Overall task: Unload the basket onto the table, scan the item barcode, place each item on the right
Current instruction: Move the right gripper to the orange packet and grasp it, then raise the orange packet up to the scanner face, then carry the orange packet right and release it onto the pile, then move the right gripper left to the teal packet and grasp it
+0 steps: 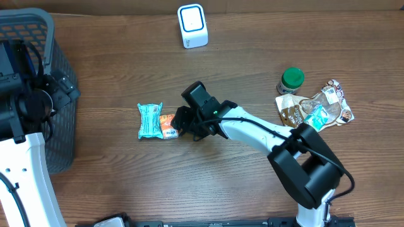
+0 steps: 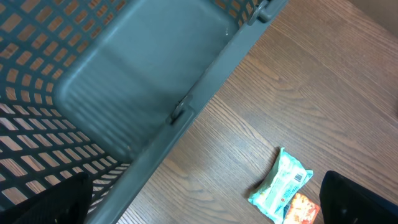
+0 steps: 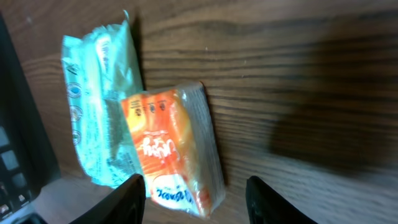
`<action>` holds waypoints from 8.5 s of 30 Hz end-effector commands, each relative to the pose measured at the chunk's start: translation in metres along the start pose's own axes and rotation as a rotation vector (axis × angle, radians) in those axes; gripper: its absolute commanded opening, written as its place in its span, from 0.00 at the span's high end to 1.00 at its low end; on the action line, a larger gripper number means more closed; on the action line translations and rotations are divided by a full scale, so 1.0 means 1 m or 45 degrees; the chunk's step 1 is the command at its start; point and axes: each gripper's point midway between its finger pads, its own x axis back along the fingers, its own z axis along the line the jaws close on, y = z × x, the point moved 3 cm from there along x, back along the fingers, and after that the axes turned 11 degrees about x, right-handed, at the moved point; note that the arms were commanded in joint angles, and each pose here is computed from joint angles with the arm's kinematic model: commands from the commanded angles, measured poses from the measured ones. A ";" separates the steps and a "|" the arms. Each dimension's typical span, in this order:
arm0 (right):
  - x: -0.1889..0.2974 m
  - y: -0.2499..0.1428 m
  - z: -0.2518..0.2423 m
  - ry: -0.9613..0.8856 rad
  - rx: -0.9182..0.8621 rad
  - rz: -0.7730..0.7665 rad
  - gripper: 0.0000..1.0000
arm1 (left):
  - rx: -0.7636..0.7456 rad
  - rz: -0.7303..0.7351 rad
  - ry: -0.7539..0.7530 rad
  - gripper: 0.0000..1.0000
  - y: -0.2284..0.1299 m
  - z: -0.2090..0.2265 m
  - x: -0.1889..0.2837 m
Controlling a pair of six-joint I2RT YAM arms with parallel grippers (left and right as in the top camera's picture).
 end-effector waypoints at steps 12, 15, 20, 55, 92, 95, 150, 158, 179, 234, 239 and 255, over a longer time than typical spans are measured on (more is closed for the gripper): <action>-0.021 -0.025 0.001 0.059 -0.004 0.155 0.59 | 0.012 -0.024 0.008 0.00 0.005 0.001 0.002; -0.026 -0.028 0.000 0.045 0.002 0.159 0.63 | 0.012 -0.024 0.008 0.00 0.005 0.001 0.002; -0.036 -0.033 -0.009 0.014 -0.015 0.191 0.73 | 0.012 -0.023 0.009 0.00 0.005 0.001 0.002; 0.192 0.067 -0.018 1.305 0.104 0.287 0.96 | 0.012 -0.024 0.008 0.00 0.005 0.001 0.002; 0.104 0.040 -0.031 0.049 0.294 0.137 0.96 | 0.012 -0.024 0.008 0.01 0.005 0.001 0.002; 0.133 0.062 -0.028 -0.189 0.343 0.041 0.96 | 0.012 -0.024 0.008 0.00 0.005 0.001 0.002; 0.062 0.298 -0.014 -1.378 1.617 -0.977 0.96 | 0.012 -0.024 0.008 0.01 0.005 0.001 0.002; 0.074 0.282 0.017 -1.325 1.613 -0.982 0.96 | 0.012 -0.024 0.008 0.01 0.005 0.001 0.002; 0.233 0.108 -0.003 -0.470 0.578 -0.251 0.96 | 0.012 -0.023 0.009 0.01 0.005 0.001 0.002; 0.159 0.081 -0.019 0.034 0.203 0.014 0.01 | 0.012 -0.024 0.008 0.00 0.005 0.001 0.002; 0.111 0.060 0.020 0.080 0.191 0.084 0.00 | 0.012 -0.024 0.008 0.01 0.005 0.001 0.002; -0.016 -0.002 0.066 0.121 0.238 0.259 0.33 | 0.012 -0.024 0.008 0.00 0.005 0.001 0.002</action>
